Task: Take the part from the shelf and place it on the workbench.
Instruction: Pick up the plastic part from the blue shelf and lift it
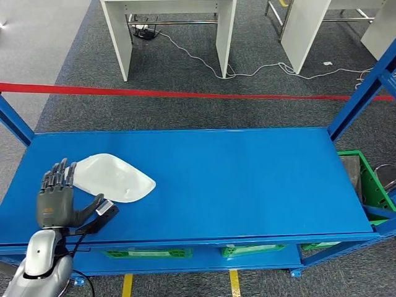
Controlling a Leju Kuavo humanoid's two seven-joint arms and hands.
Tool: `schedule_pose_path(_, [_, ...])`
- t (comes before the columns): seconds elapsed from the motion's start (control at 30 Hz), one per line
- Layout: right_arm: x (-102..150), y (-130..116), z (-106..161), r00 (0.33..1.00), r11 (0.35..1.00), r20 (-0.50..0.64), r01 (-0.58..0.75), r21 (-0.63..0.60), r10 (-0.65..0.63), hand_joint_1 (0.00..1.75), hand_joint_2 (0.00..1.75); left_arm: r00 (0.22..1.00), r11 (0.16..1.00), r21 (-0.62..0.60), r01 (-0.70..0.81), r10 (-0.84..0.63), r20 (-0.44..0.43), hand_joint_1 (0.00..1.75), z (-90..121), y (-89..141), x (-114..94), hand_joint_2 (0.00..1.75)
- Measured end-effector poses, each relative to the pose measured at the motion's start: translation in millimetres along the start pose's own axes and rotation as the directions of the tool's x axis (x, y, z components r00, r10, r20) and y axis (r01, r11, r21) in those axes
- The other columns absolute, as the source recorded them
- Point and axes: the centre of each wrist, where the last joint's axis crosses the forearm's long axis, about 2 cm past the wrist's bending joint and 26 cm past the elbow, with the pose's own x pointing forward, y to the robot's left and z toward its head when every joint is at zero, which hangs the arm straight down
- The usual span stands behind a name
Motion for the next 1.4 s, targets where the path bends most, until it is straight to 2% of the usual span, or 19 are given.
schedule_pose_path(0.3, [-0.2,-0.2,0.0,1.000,1.000,-0.002,0.003,0.000,-0.003,0.00,0.00,1.000,1.000,-0.002,-0.027,0.027,0.003,0.00,-3.4,2.1,9.4,0.00])
schedule_pose_path(0.5, [-0.4,0.1,0.0,1.000,1.000,-0.002,0.000,0.006,0.000,0.00,0.00,1.000,0.998,-0.060,-0.024,0.024,0.002,0.00,-11.5,3.5,1.6,0.00])
schedule_pose_path(0.63, [-0.9,0.2,0.0,1.000,1.000,-0.002,0.001,0.009,-0.001,0.00,0.00,1.000,0.996,-0.088,-0.024,0.024,0.004,0.00,-16.6,3.7,-5.6,1.75])
schedule_pose_path(0.93, [0.0,-0.3,-0.1,1.000,1.000,0.015,-0.014,0.013,0.014,0.00,0.00,0.996,0.974,-0.209,-0.090,0.091,-0.006,0.00,-42.9,0.3,-30.8,1.75])
schedule_pose_path(1.23, [0.1,-0.7,-0.2,0.999,1.000,0.018,-0.027,0.014,0.027,0.00,0.00,0.993,0.940,-0.322,-0.114,0.108,-0.037,0.00,-55.3,-9.9,-44.4,1.75])
schedule_pose_path(1.4, [-0.8,-1.2,-0.3,0.999,0.999,0.019,-0.037,0.016,0.037,0.00,0.00,0.995,0.938,-0.330,-0.103,0.094,-0.044,0.00,-62.0,-13.8,-56.0,1.75])
